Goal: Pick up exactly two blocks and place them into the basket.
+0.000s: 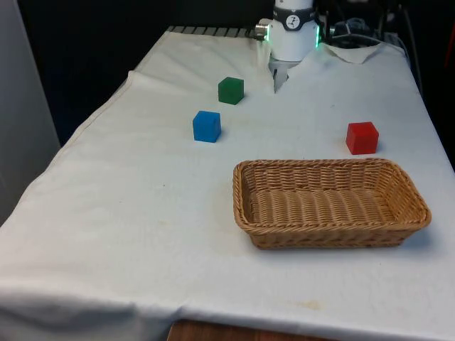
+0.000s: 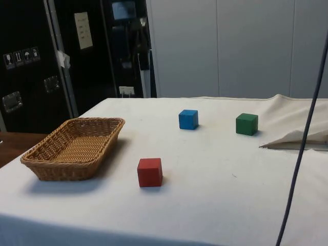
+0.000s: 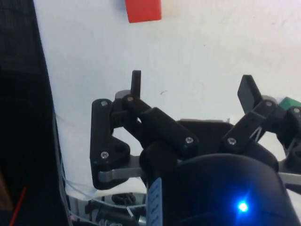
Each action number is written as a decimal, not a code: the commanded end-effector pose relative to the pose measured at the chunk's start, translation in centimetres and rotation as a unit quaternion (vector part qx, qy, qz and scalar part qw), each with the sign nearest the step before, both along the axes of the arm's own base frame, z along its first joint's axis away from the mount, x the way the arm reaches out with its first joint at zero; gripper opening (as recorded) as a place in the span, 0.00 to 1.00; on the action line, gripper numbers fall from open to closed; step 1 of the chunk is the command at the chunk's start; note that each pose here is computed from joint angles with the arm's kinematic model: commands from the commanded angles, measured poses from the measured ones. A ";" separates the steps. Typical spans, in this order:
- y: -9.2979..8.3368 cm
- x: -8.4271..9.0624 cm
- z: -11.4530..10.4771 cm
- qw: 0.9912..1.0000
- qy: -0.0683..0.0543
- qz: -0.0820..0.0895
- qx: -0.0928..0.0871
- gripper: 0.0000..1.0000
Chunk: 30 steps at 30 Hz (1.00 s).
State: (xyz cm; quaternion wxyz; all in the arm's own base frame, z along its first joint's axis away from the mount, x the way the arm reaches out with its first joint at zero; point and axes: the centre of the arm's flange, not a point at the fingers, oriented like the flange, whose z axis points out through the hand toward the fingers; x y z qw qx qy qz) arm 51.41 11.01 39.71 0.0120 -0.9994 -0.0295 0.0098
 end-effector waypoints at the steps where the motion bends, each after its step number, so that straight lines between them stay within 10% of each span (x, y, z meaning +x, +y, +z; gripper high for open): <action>1: 0.5 -0.3 -0.4 1.000 -0.007 -0.002 0.000 1.00; 30: 6.0 -1.8 -10.0 1.000 -0.019 0.014 0.001 1.00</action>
